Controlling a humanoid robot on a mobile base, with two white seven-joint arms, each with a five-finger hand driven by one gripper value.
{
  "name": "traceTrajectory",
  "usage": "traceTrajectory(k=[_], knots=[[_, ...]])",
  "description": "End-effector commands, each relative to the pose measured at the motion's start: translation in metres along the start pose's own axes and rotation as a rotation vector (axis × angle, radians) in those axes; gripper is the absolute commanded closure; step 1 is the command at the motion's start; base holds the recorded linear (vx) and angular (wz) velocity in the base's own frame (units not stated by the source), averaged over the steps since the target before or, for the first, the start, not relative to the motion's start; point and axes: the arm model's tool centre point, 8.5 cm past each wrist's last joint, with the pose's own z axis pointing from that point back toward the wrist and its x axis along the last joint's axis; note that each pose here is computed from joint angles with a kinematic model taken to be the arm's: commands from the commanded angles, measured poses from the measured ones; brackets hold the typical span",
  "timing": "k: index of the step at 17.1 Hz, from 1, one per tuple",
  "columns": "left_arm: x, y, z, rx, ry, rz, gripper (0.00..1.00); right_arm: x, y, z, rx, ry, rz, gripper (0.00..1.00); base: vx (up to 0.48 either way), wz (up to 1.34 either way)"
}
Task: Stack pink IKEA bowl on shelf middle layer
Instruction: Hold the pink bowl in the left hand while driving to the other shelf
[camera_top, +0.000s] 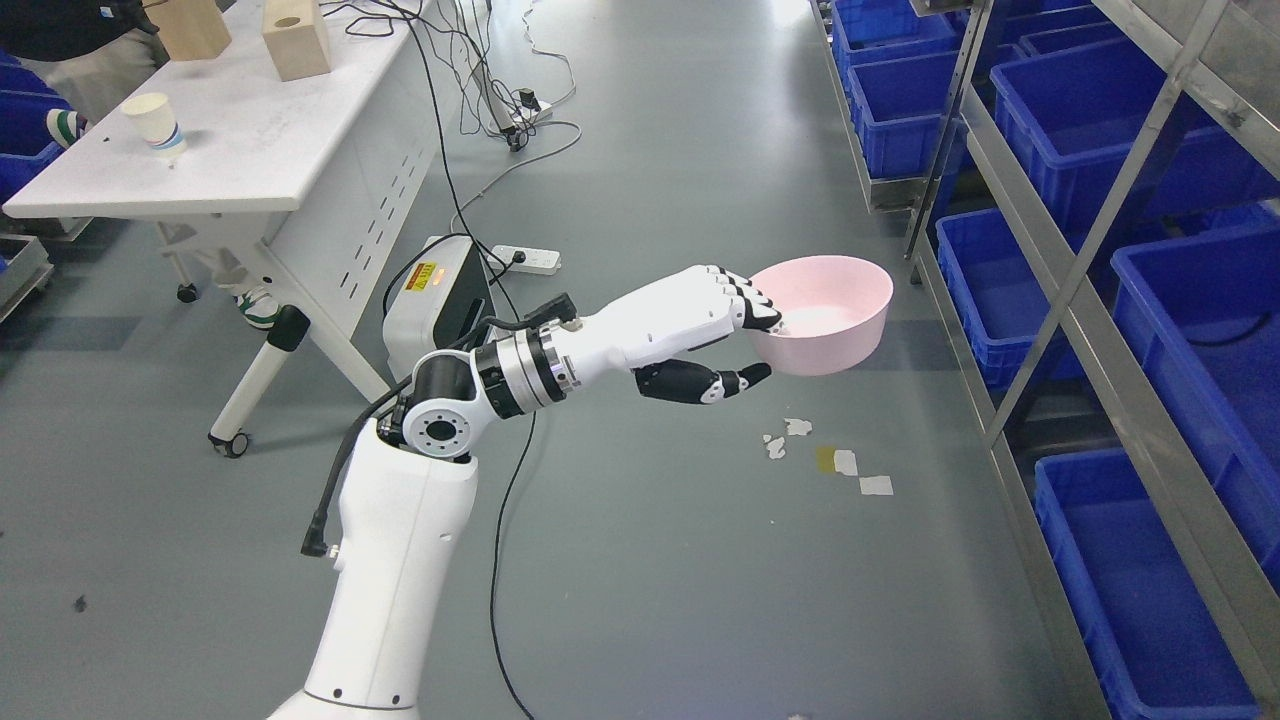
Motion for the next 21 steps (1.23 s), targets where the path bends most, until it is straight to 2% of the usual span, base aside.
traceTrajectory(k=[1,21], knots=[[-0.0007,0.0005,0.0051,-0.011,0.008,-0.010,0.97,-0.0101,-0.0101,0.0004,-0.016,0.008,0.002,0.00,0.394,-0.07],[0.0006,-0.0021,0.0090,0.003,0.013,-0.004,0.96,-0.0101,-0.0101,0.0004,-0.016,0.008,0.002,0.00,0.352,0.07]])
